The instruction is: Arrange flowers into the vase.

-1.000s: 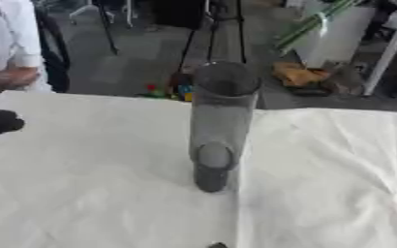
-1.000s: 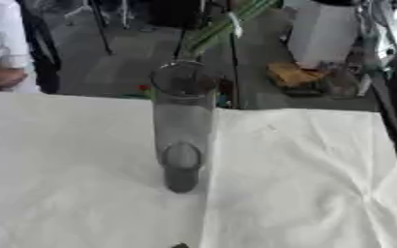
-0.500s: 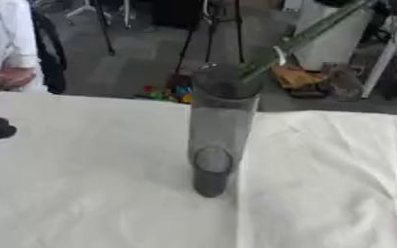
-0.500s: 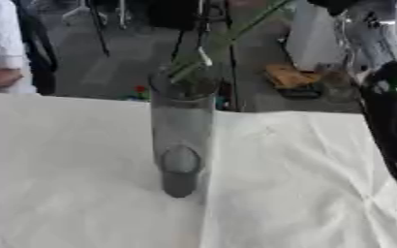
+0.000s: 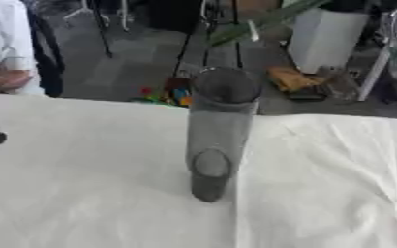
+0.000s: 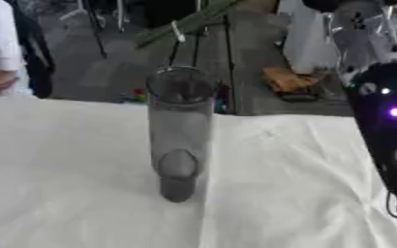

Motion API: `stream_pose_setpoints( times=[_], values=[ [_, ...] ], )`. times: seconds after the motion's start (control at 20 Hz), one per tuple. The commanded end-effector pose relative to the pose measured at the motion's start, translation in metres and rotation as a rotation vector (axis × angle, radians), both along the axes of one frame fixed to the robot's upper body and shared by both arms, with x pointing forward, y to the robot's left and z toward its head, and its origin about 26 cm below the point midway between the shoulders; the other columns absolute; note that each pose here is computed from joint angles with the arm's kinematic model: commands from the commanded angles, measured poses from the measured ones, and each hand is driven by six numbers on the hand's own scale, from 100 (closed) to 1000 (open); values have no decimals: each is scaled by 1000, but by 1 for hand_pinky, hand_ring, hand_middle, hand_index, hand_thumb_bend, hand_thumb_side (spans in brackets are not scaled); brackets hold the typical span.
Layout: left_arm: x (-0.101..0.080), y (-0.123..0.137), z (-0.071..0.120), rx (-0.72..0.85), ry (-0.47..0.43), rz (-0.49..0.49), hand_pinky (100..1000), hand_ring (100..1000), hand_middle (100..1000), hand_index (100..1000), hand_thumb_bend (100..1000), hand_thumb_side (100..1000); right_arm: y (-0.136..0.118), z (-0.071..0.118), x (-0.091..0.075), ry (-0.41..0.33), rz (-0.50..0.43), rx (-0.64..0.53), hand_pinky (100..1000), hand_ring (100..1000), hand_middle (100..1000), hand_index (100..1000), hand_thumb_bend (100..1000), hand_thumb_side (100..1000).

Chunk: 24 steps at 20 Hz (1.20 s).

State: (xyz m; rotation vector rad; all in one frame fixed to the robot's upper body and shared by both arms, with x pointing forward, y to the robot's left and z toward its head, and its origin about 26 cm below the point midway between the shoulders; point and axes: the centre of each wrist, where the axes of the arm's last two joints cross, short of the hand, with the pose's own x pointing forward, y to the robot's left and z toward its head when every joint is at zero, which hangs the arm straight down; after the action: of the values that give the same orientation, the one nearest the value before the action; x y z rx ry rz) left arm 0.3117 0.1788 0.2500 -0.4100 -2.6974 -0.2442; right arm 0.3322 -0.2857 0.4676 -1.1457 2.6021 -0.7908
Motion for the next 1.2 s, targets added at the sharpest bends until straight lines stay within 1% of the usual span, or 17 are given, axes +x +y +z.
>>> stream_pose_setpoints(
  times=[0.05,0.2,0.25,0.3,0.5,0.85,1.0,1.2],
  values=[
    [-3,2,7,17,-32,3,717,669,876,927,280,987,-1,12,-13,-174,-38,-8,100,100,100,100,169,176],
    [-3,3,7,20,-31,7,718,669,877,927,277,990,-2,6,-9,-198,-78,-25,100,100,100,100,162,182],
    [-3,3,7,20,-32,8,718,669,877,927,272,994,-4,3,-7,-207,-97,-36,100,100,100,100,167,169],
    [-3,3,7,20,-33,9,718,669,877,927,276,990,-5,1,-5,-216,-112,-46,100,100,100,100,158,185],
    [-3,3,7,21,-36,10,718,668,877,927,274,993,-8,-5,0,-242,-147,-76,100,100,100,100,153,189],
    [-3,3,7,21,-37,13,719,668,878,927,273,996,-13,-15,6,-251,-188,-145,100,100,100,100,144,199],
    [-3,3,8,22,-38,11,719,668,879,928,271,997,-14,-13,6,-256,-181,-131,100,100,100,100,150,190],
    [-3,3,8,24,-39,10,719,668,879,928,271,997,-11,-2,-1,-258,-139,-76,100,100,100,100,157,182]
  ],
)
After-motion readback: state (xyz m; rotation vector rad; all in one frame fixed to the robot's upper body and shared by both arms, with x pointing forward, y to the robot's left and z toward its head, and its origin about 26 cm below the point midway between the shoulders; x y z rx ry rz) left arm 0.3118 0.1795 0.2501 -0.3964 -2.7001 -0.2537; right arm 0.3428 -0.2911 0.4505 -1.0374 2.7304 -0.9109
